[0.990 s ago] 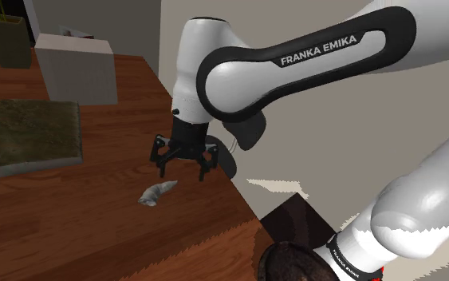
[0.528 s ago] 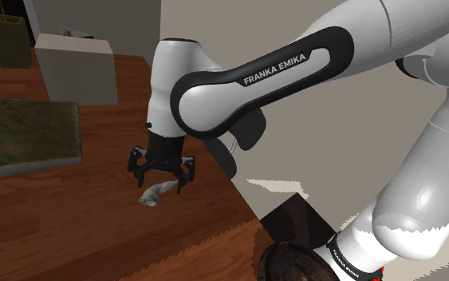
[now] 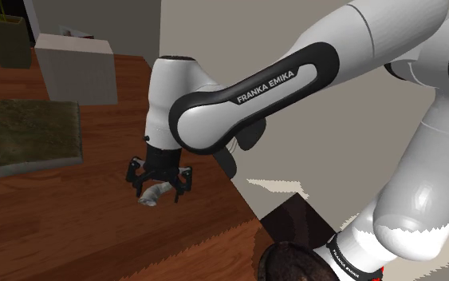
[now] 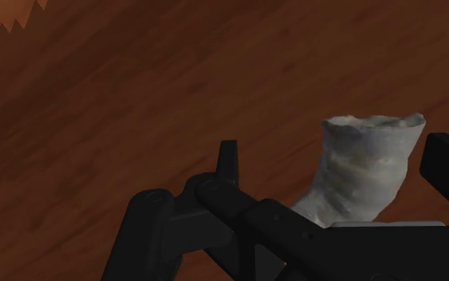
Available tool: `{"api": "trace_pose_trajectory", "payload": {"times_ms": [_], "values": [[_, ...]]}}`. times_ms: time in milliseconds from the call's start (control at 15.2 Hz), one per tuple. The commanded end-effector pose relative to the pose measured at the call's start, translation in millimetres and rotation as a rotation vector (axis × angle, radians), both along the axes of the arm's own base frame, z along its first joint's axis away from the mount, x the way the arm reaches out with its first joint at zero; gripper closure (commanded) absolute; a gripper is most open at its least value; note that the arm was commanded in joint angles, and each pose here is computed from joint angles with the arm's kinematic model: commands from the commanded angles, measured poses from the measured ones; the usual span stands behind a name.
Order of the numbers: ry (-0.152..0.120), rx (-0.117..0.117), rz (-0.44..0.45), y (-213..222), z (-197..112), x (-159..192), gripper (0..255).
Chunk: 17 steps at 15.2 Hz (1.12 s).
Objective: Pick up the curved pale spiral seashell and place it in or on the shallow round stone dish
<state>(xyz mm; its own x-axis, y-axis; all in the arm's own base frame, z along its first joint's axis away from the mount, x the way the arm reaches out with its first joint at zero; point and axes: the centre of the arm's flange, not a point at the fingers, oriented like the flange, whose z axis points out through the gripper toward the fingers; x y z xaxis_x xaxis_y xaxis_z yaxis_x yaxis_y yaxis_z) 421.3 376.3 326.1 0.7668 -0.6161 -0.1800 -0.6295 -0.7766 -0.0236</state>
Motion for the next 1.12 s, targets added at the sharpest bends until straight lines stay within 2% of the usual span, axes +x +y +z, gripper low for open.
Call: {"api": "trace_pose_trajectory", "payload": {"times_ms": [0,198,264,858,1056], "values": [[0.000,0.000,0.000,0.2,-0.5,0.0,0],[0.000,0.000,0.000,0.2,-0.5,0.0,0],[0.000,0.000,0.000,0.2,-0.5,0.0,255],[0.000,0.000,0.000,0.2,-0.5,0.0,255],[0.000,0.000,0.000,0.2,15.3,0.0,255]]}}
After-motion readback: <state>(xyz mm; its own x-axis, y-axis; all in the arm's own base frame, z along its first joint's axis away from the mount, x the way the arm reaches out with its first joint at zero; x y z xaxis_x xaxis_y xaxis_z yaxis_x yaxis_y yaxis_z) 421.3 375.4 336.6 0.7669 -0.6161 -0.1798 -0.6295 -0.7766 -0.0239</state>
